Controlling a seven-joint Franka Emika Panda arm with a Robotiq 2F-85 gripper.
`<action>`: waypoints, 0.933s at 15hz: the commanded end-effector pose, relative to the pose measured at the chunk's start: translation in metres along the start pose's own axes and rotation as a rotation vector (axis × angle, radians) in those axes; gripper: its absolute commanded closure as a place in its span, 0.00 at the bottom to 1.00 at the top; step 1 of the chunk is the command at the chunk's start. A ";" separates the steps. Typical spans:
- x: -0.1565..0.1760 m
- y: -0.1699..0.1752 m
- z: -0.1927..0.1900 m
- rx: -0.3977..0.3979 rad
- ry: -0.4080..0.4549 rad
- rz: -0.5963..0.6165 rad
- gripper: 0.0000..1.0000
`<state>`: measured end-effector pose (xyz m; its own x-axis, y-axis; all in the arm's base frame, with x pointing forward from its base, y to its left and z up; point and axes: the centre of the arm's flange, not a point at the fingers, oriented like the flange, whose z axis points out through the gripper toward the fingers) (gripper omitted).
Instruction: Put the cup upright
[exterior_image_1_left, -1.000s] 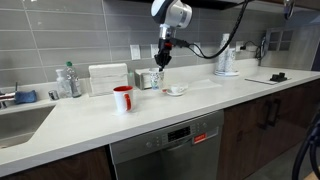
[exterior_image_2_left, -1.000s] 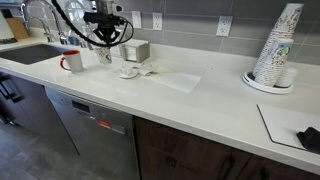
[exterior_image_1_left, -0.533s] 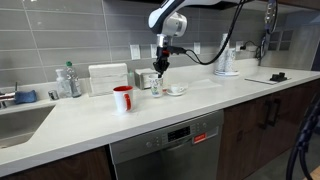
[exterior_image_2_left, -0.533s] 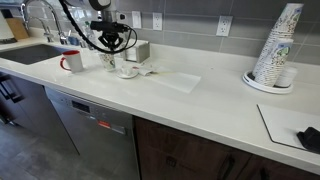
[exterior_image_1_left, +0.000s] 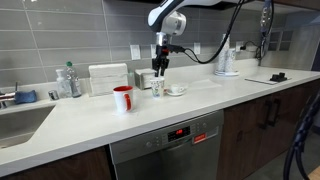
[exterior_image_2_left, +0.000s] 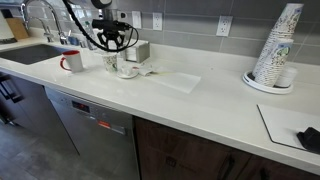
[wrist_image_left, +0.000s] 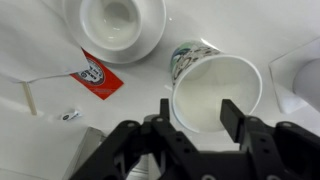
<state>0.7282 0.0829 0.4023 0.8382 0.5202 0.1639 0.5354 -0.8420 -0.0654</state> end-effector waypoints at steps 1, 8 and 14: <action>-0.026 0.003 -0.018 0.018 0.010 -0.017 0.11; -0.107 0.021 -0.036 -0.022 0.118 0.111 0.00; -0.180 0.019 -0.080 -0.102 0.139 0.264 0.00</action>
<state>0.6481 -0.0253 0.4367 0.9025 0.3225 0.2855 0.3466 -0.9373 -0.0368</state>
